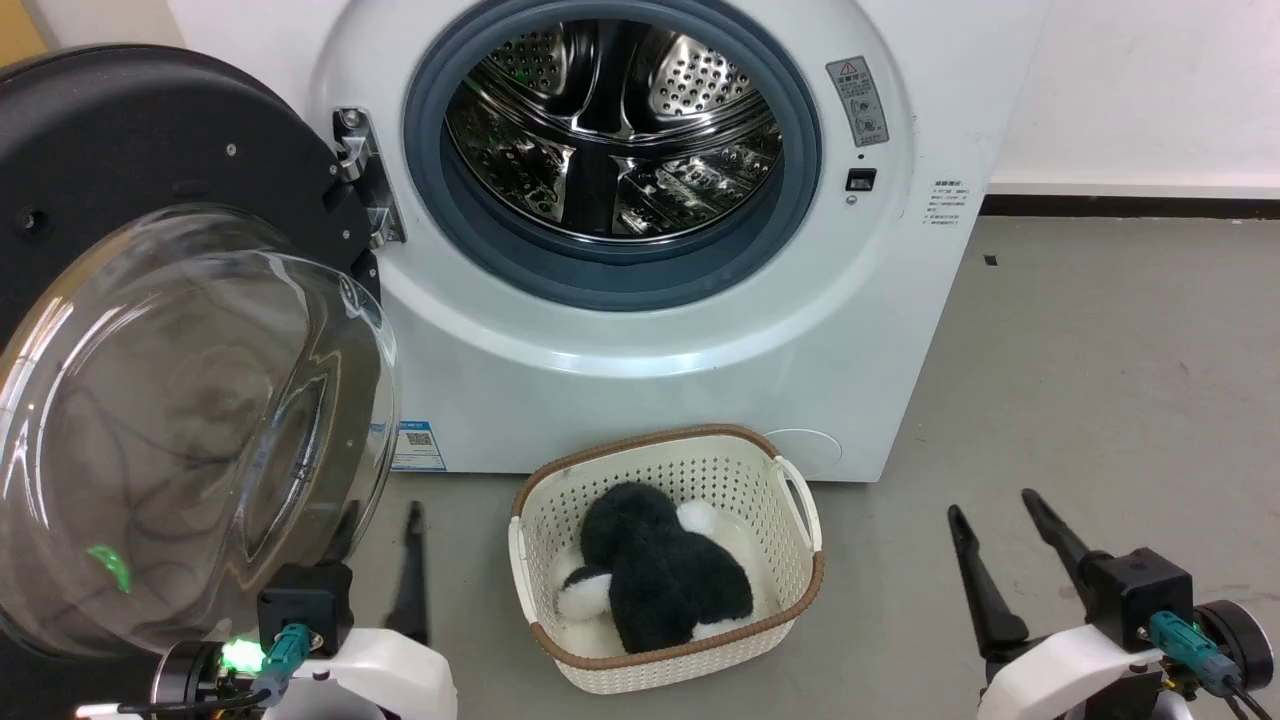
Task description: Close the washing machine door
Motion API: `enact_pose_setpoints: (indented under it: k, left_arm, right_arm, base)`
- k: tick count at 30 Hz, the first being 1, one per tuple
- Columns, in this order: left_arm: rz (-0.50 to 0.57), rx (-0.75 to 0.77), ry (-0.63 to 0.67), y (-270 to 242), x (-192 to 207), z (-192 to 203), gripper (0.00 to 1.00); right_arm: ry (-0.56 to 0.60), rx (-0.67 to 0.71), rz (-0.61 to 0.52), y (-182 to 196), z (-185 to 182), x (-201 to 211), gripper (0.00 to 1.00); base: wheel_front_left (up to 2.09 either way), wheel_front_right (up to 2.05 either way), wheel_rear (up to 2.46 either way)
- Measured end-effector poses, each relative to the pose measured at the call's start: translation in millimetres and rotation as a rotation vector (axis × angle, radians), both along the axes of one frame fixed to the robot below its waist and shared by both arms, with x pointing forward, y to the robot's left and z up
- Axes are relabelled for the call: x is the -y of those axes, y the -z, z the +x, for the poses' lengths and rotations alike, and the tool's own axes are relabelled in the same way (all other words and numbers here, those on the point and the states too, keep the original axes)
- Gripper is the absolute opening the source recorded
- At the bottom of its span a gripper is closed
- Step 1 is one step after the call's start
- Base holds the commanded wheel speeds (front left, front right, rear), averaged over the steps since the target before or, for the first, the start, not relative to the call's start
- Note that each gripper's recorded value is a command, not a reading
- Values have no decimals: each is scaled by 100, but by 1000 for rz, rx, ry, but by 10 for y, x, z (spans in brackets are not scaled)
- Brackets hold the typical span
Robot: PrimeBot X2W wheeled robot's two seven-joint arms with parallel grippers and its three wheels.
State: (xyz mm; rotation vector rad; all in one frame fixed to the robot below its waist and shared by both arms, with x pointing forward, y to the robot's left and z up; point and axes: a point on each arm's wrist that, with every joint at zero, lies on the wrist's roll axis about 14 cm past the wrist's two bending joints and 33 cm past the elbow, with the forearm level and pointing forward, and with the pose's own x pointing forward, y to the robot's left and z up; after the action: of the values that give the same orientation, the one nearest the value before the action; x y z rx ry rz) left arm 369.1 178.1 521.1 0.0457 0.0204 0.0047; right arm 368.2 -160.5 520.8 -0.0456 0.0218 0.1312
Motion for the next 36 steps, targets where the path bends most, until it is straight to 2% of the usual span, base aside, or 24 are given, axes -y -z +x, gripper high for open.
enact_pose_setpoints:
  k: [18, 36]
  left_arm:
    - [-7, 8, -11, 27, -35, -38, 100]
    - [-7, 40, -87, -9, -263, -197, 100]
  right_arm:
    - [-13, 21, 24, -20, 22, -42, 100]
    - [-93, 50, 64, -65, 114, -313, 100]
  base:
    - [0, 0, 0]
    - [0, 0, 0]
